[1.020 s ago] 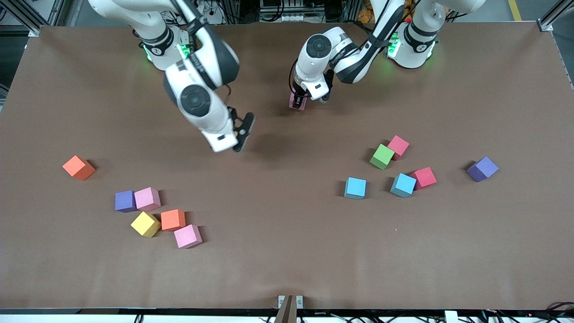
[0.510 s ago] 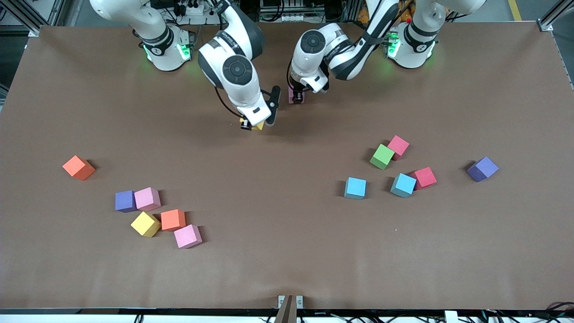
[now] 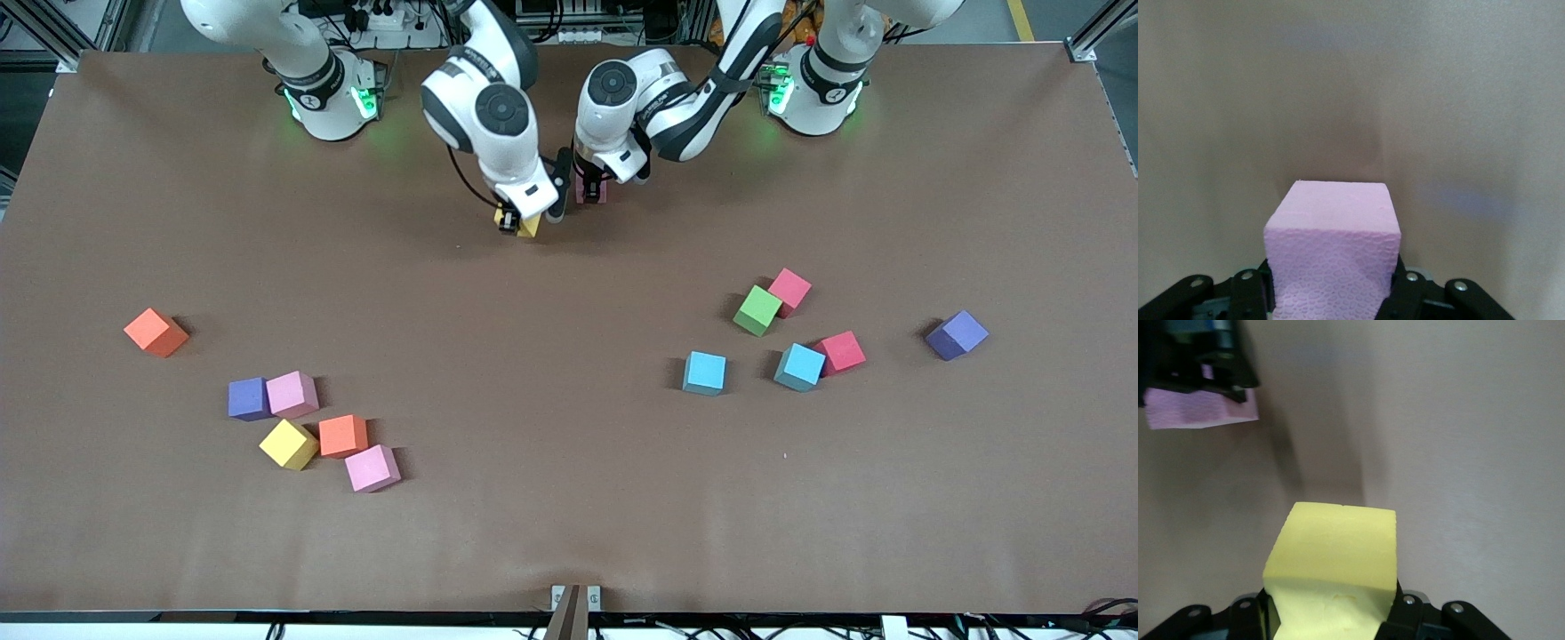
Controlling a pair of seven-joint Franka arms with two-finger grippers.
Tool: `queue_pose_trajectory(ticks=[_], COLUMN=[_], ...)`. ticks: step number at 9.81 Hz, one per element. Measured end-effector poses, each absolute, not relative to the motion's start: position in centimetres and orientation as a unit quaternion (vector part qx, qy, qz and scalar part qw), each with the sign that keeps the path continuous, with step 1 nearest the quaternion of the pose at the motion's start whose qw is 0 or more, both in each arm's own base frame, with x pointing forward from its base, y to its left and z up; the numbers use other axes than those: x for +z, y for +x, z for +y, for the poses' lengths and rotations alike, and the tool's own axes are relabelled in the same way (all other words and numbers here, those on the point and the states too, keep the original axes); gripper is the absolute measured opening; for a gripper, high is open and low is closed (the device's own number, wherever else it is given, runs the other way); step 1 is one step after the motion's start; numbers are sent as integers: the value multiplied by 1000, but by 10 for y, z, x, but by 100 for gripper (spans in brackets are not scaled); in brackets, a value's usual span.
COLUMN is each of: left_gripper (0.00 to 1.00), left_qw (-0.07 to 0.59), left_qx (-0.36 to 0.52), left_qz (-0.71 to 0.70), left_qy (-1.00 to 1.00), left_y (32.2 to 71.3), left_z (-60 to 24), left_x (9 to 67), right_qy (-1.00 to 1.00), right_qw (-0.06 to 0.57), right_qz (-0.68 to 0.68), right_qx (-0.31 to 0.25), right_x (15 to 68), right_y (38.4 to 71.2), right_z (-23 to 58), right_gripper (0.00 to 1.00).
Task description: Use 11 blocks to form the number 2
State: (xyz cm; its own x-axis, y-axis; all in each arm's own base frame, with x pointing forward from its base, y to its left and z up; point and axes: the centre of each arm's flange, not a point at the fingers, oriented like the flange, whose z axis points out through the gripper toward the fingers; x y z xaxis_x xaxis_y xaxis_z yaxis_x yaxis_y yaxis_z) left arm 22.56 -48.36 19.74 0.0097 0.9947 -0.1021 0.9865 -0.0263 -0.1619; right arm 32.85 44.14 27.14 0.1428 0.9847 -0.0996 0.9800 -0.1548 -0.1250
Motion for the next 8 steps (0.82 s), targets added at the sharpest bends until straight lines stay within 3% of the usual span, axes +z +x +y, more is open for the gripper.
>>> queue_pose_trajectory(ticks=[3, 5, 8], left_gripper=[69, 96, 100], left_qw=[19, 20, 19], left_qx=[73, 65, 64], left_qz=[-669, -657, -656], left_qy=[-739, -751, -752], left_y=[220, 216, 216], left_z=[-482, -480, -480], left_x=[194, 191, 192], right_qy=[-757, -759, -760], right_qw=[-23, -26, -26], right_qz=[-648, -646, -645], right_qx=[80, 82, 80], right_x=[267, 265, 266], right_y=[306, 300, 301], right_z=[445, 446, 446], right_gripper=[59, 59, 59])
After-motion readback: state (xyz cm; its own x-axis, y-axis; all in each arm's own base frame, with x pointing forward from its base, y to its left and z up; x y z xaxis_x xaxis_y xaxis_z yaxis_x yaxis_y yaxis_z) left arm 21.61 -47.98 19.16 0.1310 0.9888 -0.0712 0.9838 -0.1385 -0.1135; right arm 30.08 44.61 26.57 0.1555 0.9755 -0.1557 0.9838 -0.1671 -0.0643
